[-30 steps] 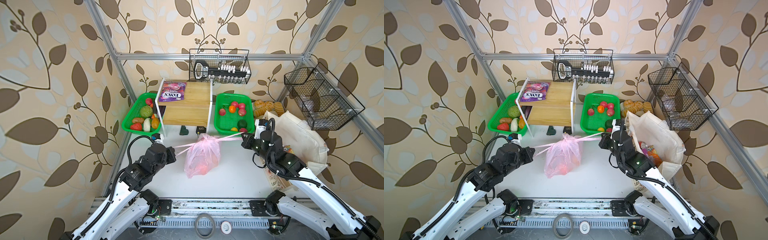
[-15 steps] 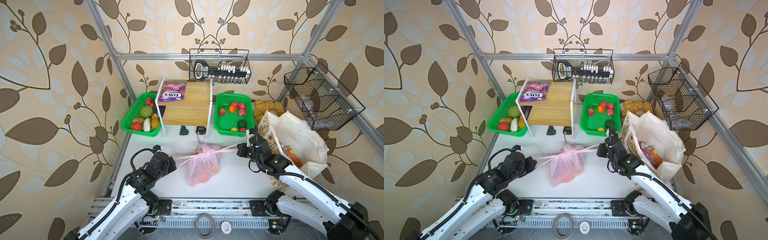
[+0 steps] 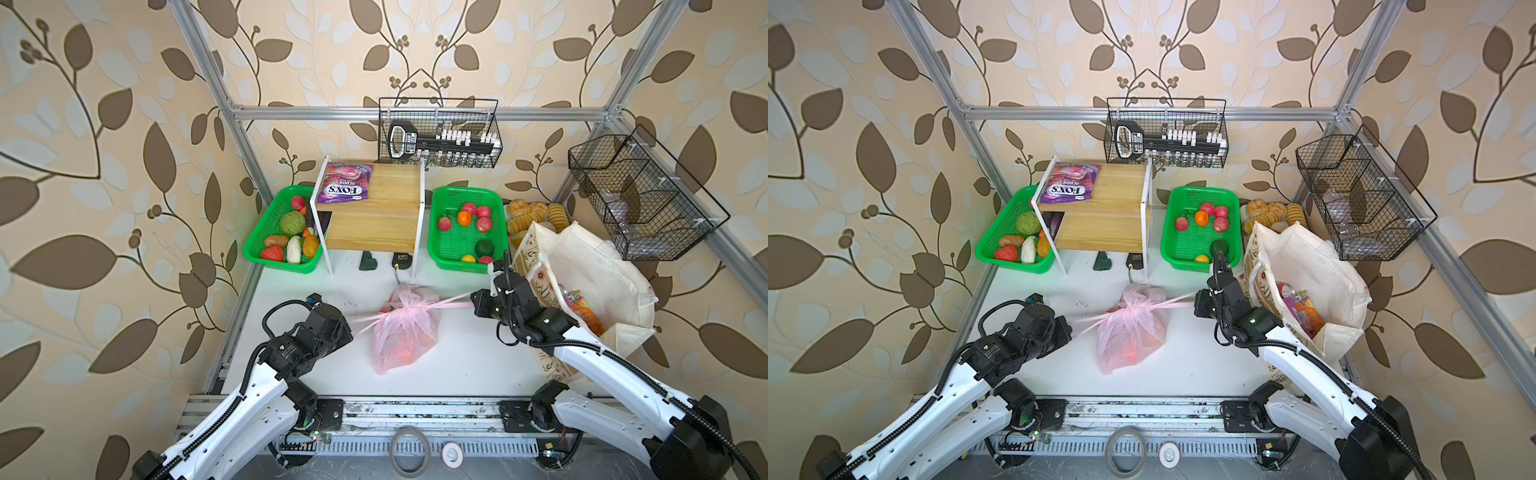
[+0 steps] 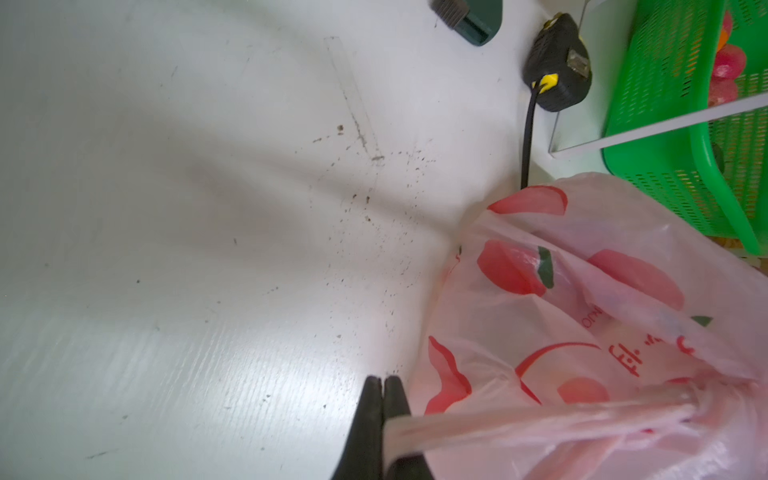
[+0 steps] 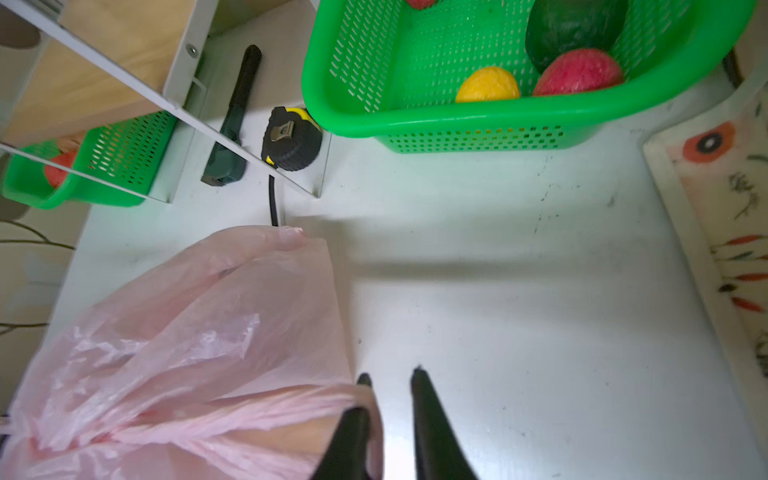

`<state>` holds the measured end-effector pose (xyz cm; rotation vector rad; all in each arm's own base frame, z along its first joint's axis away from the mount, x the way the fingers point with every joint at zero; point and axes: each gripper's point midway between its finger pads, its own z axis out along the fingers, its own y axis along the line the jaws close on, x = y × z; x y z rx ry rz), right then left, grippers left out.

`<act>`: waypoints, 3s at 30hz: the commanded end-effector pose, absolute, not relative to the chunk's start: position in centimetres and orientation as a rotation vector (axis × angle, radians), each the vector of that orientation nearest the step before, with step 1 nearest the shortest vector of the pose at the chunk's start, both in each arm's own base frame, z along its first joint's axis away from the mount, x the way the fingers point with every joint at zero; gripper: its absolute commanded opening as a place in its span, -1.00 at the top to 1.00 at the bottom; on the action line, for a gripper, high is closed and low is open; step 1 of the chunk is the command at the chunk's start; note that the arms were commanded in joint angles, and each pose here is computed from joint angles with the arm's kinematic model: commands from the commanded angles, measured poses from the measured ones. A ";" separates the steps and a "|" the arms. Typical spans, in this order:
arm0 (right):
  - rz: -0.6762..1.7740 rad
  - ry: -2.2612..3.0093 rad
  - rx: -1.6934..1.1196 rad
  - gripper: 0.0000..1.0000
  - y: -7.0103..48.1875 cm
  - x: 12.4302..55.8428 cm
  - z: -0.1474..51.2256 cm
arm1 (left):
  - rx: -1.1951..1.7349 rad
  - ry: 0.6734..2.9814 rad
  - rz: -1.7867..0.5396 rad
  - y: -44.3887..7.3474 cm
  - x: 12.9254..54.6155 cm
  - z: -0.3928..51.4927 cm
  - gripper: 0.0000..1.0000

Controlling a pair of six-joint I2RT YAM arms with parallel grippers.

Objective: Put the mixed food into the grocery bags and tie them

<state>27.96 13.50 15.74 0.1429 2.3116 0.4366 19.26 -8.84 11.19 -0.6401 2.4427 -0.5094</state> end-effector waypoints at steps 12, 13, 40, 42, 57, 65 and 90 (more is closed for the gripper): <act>0.493 1.826 -0.401 -0.36 17.4 28.0 33.2 | -0.579 2.257 -0.276 -4.1 19.7 19.5 -0.67; 0.467 1.825 -0.445 -0.37 18.0 27.9 33.3 | -0.576 2.249 -0.286 -4.1 19.6 19.8 -0.68; 0.151 1.763 -1.841 -0.72 33.4 25.7 15.7 | -0.501 2.202 -0.325 -4.1 19.1 21.2 -0.72; 0.187 1.792 -1.890 -0.71 33.8 25.5 14.3 | -0.494 2.208 -0.320 -4.2 19.1 21.1 -0.72; 0.375 2.034 -1.344 0.86 33.5 25.1 23.9 | -0.486 2.191 -0.304 -3.8 19.1 21.6 -0.73; 0.320 1.848 -0.677 1.00 24.3 25.3 39.8 | -0.505 2.153 -0.320 -3.4 18.7 22.4 -0.73; -0.463 1.629 0.192 1.00 -3.2 19.7 48.8 | -0.520 2.174 -0.399 -5.1 20.0 22.0 -0.75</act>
